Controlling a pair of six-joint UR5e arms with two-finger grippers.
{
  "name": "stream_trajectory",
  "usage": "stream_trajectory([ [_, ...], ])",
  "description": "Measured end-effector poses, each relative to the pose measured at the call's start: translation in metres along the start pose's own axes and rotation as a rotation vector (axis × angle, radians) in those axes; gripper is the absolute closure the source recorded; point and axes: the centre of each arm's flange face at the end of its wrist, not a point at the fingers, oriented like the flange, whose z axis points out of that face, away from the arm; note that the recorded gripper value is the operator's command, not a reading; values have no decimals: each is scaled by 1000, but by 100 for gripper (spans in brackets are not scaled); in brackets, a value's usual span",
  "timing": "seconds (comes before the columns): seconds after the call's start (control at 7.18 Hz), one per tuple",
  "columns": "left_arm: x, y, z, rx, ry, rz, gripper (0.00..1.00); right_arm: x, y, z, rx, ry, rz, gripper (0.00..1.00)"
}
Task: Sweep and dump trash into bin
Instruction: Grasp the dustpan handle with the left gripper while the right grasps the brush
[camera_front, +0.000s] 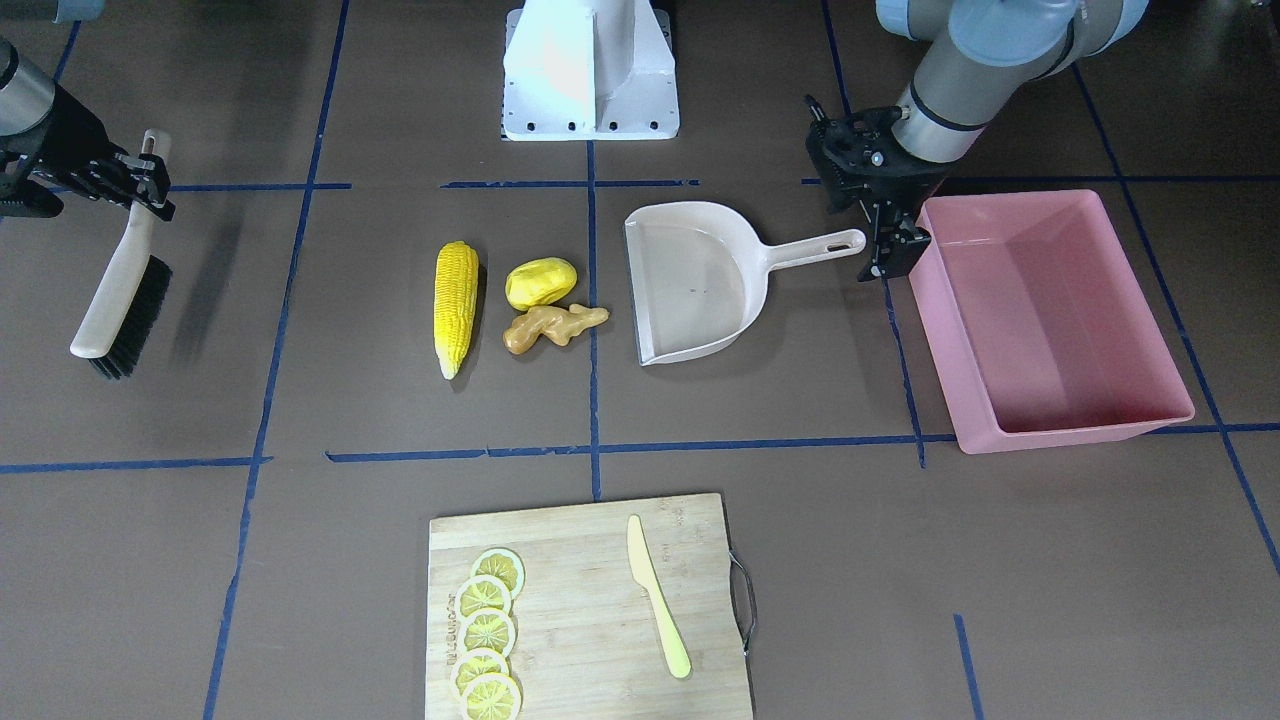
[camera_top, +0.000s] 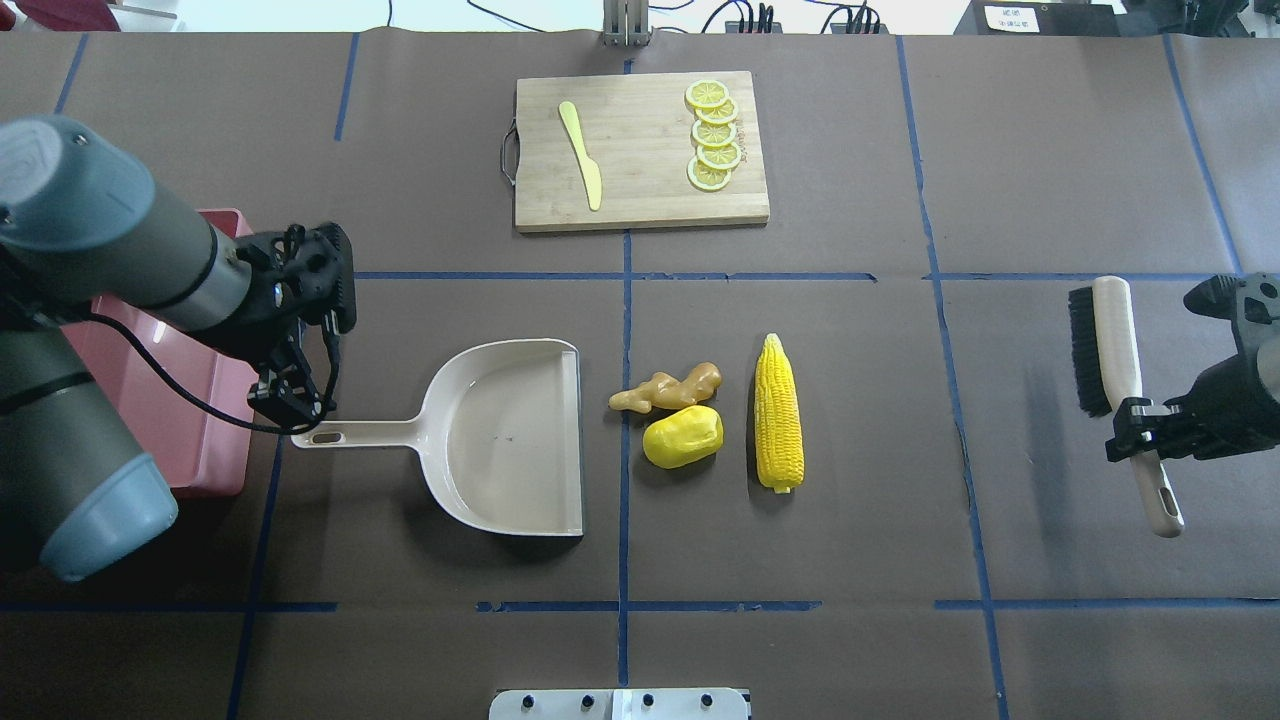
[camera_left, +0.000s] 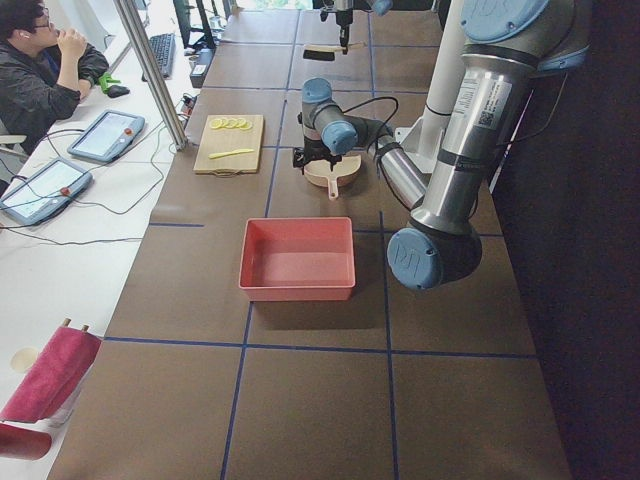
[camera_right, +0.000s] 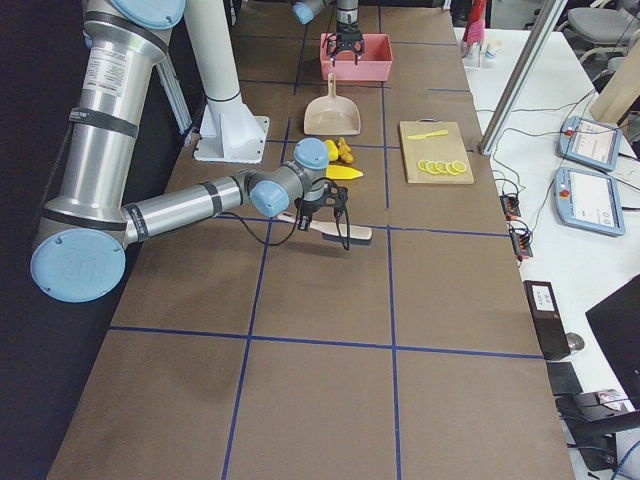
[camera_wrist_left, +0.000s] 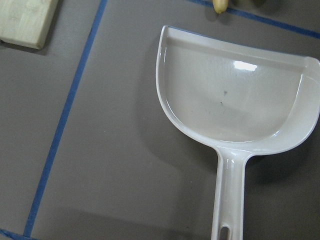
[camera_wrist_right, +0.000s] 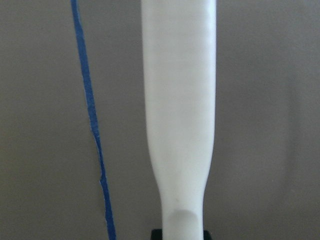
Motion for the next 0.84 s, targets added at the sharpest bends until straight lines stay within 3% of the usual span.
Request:
stream_trajectory([
  [0.84, 58, -11, 67, -92, 35, 93, 0, -61, -10, -25, -1, -6, -6, 100],
])
